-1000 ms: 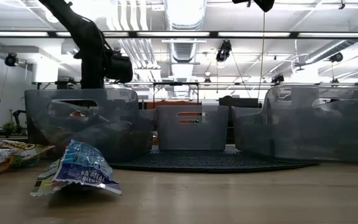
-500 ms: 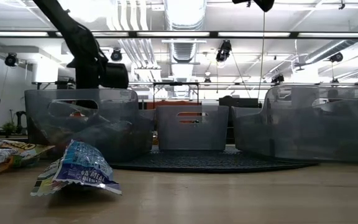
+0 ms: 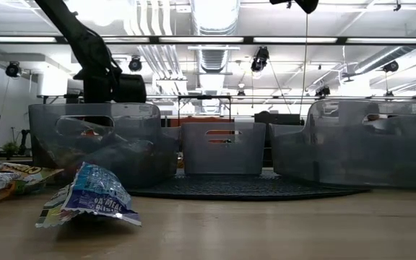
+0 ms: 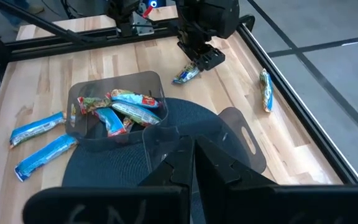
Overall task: Pick and place Granola Bars by type
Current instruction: Put the blue granola bar into the top black bin
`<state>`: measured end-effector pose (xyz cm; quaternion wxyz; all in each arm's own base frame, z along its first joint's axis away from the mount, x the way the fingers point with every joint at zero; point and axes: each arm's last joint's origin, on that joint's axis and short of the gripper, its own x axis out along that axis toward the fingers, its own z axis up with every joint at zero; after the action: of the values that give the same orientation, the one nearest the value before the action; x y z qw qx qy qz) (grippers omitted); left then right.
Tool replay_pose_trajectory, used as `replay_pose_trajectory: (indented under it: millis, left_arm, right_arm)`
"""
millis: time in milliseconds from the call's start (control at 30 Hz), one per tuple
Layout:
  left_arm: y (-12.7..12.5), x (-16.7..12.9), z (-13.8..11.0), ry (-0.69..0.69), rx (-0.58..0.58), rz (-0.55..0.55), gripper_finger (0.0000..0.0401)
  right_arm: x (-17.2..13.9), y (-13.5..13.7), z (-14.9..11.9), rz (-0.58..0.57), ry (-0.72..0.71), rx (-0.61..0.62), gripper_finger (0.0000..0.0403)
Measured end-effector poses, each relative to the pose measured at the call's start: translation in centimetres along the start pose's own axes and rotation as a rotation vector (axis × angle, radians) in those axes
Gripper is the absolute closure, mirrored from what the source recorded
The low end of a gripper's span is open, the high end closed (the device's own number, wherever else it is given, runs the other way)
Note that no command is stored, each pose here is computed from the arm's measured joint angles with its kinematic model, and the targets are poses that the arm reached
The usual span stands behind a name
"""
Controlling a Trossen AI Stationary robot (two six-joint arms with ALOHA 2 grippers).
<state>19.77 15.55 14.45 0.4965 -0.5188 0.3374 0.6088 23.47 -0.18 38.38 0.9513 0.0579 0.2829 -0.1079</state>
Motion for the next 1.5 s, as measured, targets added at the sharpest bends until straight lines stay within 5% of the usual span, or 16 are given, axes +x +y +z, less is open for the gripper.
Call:
replay_pose_trajectory:
  millis: [233, 667, 1100, 1500]
  left_arm:
    - [0.0, 0.0, 0.0, -0.002, 0.009, 0.002, 0.0329]
    - [-0.7, -3.6, 1.0, -0.057, 0.075, -0.166, 0.0337]
    - [-1.5, -13.1, 2.7, -0.187, 0.145, -0.514, 0.0337]
    - [-3.0, -18.8, 1.9, -0.234, 0.232, -0.976, 0.0337]
  right_arm:
    - [0.0, 0.0, 0.0, 0.000, 0.000, 0.000, 0.0394]
    - [0.0, 0.0, 0.0, 0.001, -0.001, 0.012, 0.0394]
    - [0.0, 0.0, 0.0, 0.001, -0.002, 0.017, 0.0394]
    - [0.0, 0.0, 0.0, 0.001, -0.004, 0.025, 0.0394]
